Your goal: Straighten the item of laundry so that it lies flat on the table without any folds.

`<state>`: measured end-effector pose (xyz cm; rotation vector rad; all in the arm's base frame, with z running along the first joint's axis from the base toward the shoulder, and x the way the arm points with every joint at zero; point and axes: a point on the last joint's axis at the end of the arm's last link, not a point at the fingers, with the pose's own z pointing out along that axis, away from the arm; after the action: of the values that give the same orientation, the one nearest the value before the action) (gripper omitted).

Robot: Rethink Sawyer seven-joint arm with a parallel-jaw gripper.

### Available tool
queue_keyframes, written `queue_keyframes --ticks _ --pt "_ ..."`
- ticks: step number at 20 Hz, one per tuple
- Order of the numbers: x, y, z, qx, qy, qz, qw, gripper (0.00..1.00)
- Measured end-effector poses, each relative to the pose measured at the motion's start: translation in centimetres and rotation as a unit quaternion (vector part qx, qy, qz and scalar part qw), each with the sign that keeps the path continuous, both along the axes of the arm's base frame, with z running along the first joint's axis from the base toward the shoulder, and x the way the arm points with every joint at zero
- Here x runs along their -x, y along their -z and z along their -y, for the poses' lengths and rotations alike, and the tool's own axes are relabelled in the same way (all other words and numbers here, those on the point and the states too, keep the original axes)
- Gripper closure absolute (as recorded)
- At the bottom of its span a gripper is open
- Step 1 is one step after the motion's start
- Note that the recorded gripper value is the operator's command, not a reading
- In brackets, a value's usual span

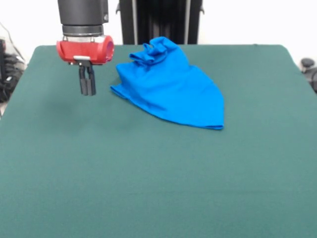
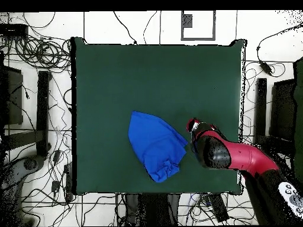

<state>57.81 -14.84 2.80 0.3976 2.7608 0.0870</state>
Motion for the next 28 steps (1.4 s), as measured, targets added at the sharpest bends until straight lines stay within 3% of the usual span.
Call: queue_keyframes --ticks 9,10,28 --pt "1.2 0.4 -0.5 0.003 -0.018 -0.007 0.9998 1.00" --pt "1.2 0.4 -0.6 0.003 -0.019 -0.007 0.9998 0.00" --pt "1.1 0.0 -1.1 0.007 -0.033 -0.004 0.9994 0.00"
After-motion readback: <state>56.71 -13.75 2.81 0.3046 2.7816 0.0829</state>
